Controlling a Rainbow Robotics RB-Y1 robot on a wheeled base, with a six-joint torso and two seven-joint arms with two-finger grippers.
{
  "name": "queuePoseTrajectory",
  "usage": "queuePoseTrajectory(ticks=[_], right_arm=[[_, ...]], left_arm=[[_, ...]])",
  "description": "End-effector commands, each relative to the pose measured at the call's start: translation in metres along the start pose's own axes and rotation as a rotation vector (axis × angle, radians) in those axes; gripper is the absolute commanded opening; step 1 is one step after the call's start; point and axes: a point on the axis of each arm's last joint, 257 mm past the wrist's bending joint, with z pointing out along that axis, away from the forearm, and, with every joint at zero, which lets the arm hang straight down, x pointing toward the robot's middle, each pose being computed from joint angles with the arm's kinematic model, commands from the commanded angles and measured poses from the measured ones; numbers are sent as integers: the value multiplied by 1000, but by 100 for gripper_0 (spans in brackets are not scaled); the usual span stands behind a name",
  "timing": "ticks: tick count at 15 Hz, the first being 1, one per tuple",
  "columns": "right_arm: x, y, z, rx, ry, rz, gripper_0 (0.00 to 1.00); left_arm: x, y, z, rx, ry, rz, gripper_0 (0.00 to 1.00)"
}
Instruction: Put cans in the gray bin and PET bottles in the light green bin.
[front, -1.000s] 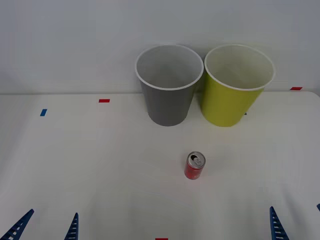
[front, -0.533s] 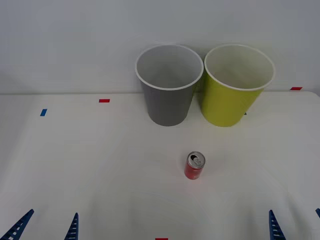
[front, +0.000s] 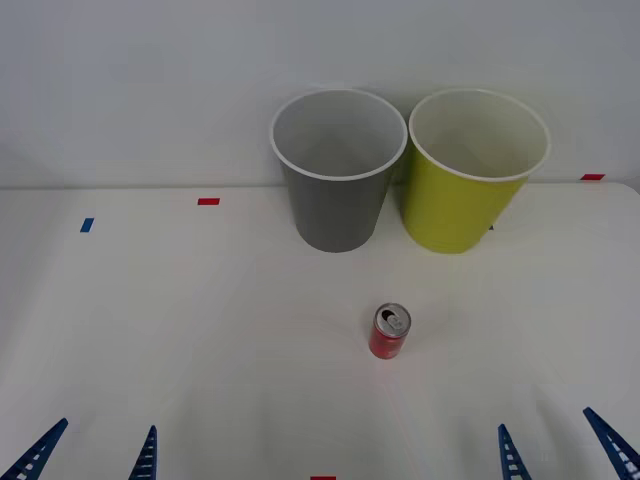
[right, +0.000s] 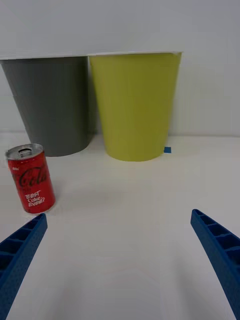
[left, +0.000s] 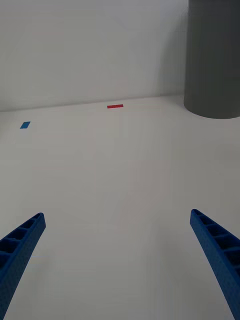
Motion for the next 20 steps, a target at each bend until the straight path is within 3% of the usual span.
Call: queuePoseTrajectory(ticks=[1, 5, 13, 20], right_arm=[[6, 20, 12, -77, -27, -8, 100], [11, 45, 30, -156, -57, -11, 100], [29, 63, 76, -156, -100, -12, 100], [32, 90, 118, -192, -80, -29, 100]], left_arm=[[0, 0, 0, 0, 0, 0, 100], [0, 0, 0, 0, 0, 0, 100], [0, 0, 0, 0, 0, 0, 100], [0, 0, 0, 0, 0, 0, 100]])
